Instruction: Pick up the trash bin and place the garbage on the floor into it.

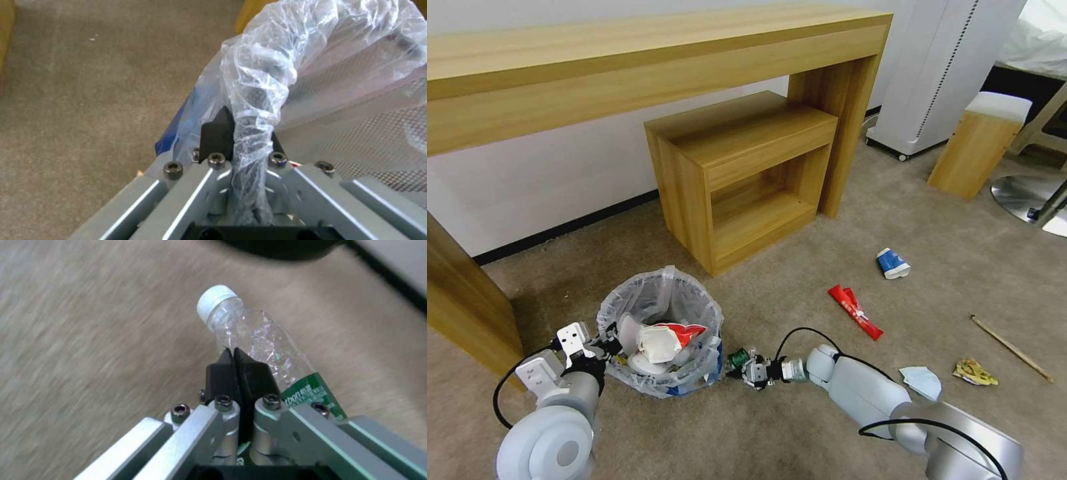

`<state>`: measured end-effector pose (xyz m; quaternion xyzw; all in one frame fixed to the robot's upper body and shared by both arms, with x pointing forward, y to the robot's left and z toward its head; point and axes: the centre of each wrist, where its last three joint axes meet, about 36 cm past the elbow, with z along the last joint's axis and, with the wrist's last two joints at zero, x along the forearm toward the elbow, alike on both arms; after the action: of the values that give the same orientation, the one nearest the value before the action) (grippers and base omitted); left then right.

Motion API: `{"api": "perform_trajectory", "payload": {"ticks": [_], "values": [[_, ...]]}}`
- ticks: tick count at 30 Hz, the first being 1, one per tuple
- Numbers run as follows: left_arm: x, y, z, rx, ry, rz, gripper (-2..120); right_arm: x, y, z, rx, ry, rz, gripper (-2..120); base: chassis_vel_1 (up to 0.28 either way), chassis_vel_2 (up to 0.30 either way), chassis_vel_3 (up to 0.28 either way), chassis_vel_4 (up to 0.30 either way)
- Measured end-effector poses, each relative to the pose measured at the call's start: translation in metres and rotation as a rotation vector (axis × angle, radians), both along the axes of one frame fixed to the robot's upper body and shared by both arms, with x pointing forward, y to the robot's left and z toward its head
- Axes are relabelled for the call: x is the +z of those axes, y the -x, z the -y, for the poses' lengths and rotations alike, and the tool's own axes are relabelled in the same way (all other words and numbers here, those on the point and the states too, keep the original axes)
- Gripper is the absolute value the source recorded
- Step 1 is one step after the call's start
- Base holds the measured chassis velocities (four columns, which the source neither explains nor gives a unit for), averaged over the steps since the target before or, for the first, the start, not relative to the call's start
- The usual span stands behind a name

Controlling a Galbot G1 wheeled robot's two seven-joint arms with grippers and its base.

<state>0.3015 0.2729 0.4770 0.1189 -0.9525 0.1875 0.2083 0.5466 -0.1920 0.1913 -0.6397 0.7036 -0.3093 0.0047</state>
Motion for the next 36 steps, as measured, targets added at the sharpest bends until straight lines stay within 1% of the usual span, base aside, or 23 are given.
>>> {"api": "perform_trajectory", "payload": {"ticks": [2,3,5,7,9,10,12,13,15,16,19,20,22,24,27,28,30,32,35,36], "values": [[-0.002,-0.002,-0.003,0.003,-0.008,-0.006,1,0.011,-0.002,0.005,-0.019,-0.039,0.010,0,0.000,0.000,0.000,0.000],[-0.002,-0.002,-0.003,0.003,-0.008,-0.006,1,0.011,-0.002,0.005,-0.019,-0.039,0.010,0,0.000,0.000,0.000,0.000],[-0.005,-0.005,-0.005,0.007,-0.010,-0.012,1,0.025,-0.003,0.011,-0.032,-0.076,0.030,0,0.000,0.000,0.000,0.000],[-0.006,-0.006,-0.006,0.009,-0.012,-0.017,1,0.029,-0.003,0.015,-0.039,-0.087,0.037,0,0.000,0.000,0.000,0.000],[-0.013,-0.009,-0.010,0.017,-0.023,-0.038,1,0.047,-0.003,0.041,-0.081,-0.117,0.059,0,0.000,0.000,0.000,0.000],[-0.013,-0.009,-0.010,0.017,-0.023,-0.038,1,0.047,-0.003,0.041,-0.081,-0.117,0.059,0,0.000,0.000,0.000,0.000],[-0.018,-0.012,-0.013,0.021,-0.030,-0.054,1,0.062,-0.001,0.070,-0.112,-0.124,0.083,0,0.000,0.000,0.000,0.000],[-0.018,-0.012,-0.013,0.021,-0.030,-0.054,1,0.062,-0.001,0.070,-0.112,-0.124,0.083,0,0.000,0.000,0.000,0.000],[-0.023,-0.015,-0.016,0.023,-0.036,-0.070,1,0.081,0.004,0.097,-0.138,-0.140,0.111,0,0.000,0.000,0.000,0.000],[-0.023,-0.015,-0.016,0.023,-0.036,-0.070,1,0.081,0.004,0.097,-0.138,-0.140,0.111,0,0.000,0.000,0.000,0.000],[-0.027,-0.017,-0.017,0.025,-0.038,-0.082,1,0.109,0.014,0.114,-0.162,-0.195,0.149,0,0.000,0.000,0.000,0.000],[-0.027,-0.017,-0.017,0.025,-0.038,-0.082,1,0.109,0.014,0.114,-0.162,-0.195,0.149,0,0.000,0.000,0.000,0.000],[-0.029,-0.018,-0.014,0.021,-0.032,-0.086,1,0.128,0.019,0.114,-0.167,-0.244,0.168,0,0.000,0.000,0.000,0.000],[-0.029,-0.017,-0.014,0.020,-0.030,-0.087,1,0.134,0.020,0.113,-0.166,-0.259,0.173,0,0.000,0.000,0.000,0.000],[-0.030,-0.017,-0.010,0.019,-0.027,-0.089,1,0.161,0.024,0.096,-0.156,-0.349,0.177,0,0.000,0.000,0.000,0.000],[-0.030,-0.017,-0.010,0.019,-0.027,-0.089,1,0.161,0.024,0.096,-0.156,-0.349,0.177,0,0.000,0.000,0.000,0.000],[-0.029,-0.016,-0.009,0.019,-0.027,-0.087,1,0.170,0.026,0.087,-0.157,-0.393,0.165,0,0.000,0.000,0.000,0.000],[-0.029,-0.016,-0.009,0.019,-0.027,-0.086,1,0.172,0.026,0.084,-0.156,-0.402,0.162,0,0.000,0.000,0.000,0.000],[-0.027,-0.013,-0.007,0.019,-0.022,-0.082,1,0.184,0.033,0.049,-0.134,-0.521,0.103,0,0.000,0.000,0.000,0.000],[-0.027,-0.013,-0.007,0.019,-0.022,-0.082,1,0.184,0.033,0.049,-0.134,-0.521,0.103,0,0.000,0.000,0.000,0.000]]}}
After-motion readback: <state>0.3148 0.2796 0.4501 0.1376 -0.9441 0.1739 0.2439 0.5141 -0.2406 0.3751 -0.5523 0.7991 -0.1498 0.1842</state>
